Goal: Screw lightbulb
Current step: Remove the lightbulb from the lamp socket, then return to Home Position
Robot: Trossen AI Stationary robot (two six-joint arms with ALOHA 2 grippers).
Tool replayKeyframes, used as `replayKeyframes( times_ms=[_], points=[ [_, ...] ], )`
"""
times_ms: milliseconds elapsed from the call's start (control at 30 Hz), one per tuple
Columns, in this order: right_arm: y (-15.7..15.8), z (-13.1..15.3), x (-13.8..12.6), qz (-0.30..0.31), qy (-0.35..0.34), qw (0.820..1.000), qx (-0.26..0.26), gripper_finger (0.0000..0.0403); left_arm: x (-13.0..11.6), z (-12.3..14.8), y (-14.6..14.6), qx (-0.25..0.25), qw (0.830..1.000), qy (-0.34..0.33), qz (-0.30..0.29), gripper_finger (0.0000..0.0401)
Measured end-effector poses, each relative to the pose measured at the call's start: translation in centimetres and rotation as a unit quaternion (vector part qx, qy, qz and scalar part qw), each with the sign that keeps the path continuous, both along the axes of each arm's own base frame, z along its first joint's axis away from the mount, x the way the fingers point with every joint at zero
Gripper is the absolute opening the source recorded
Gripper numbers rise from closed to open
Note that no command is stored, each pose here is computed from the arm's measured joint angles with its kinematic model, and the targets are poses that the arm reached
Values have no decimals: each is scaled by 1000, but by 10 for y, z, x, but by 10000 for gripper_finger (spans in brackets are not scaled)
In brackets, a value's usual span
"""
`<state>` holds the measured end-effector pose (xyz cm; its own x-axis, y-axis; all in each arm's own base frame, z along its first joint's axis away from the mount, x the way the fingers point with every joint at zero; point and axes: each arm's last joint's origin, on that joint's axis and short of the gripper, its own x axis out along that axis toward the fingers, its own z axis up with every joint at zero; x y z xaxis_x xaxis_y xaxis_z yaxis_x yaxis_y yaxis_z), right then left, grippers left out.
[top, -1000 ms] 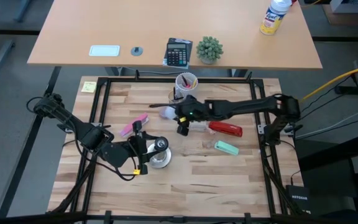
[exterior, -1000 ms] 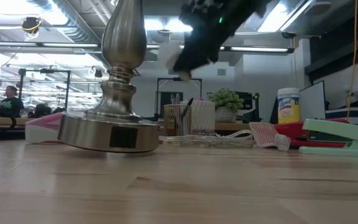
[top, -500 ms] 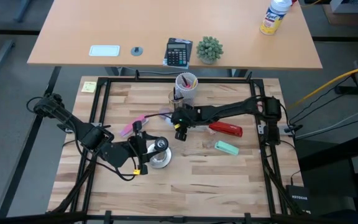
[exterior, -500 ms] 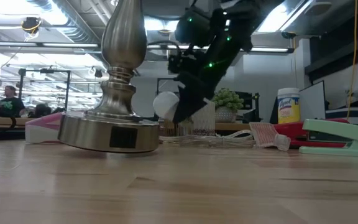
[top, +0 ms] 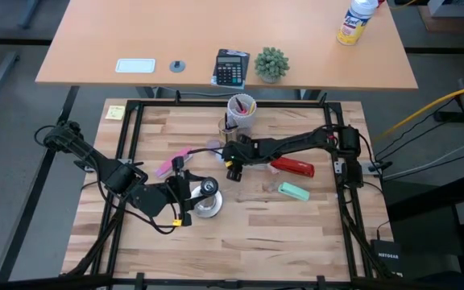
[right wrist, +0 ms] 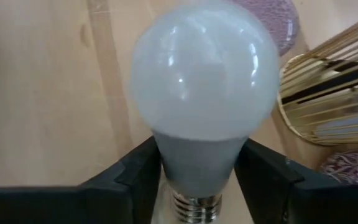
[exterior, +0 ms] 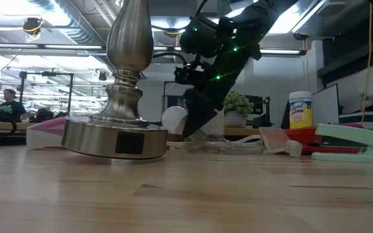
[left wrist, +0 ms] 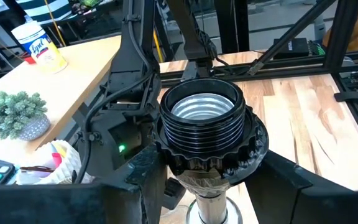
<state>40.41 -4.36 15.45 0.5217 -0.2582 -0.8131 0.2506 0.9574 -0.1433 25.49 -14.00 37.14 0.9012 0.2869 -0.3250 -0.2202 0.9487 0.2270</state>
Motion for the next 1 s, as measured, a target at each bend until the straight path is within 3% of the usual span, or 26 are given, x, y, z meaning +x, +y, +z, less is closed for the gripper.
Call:
replayKeyframes(
  times_ms=[267, 600, 1000],
  points=[
    [-1, 0, 0, -13, 2, 1000, -22, 255, 0, 0, 0, 0, 1000, 0, 0, 171],
    [0, 8, 1, 1, 7, 1000, -3, 253, 0, 0, 0, 5, 1000, 1, -2, 176],
    [-2, 70, 26, 6, -48, 999, -7, 253, 0, 0, 0, 5, 1000, 0, -1, 269]
  ],
)
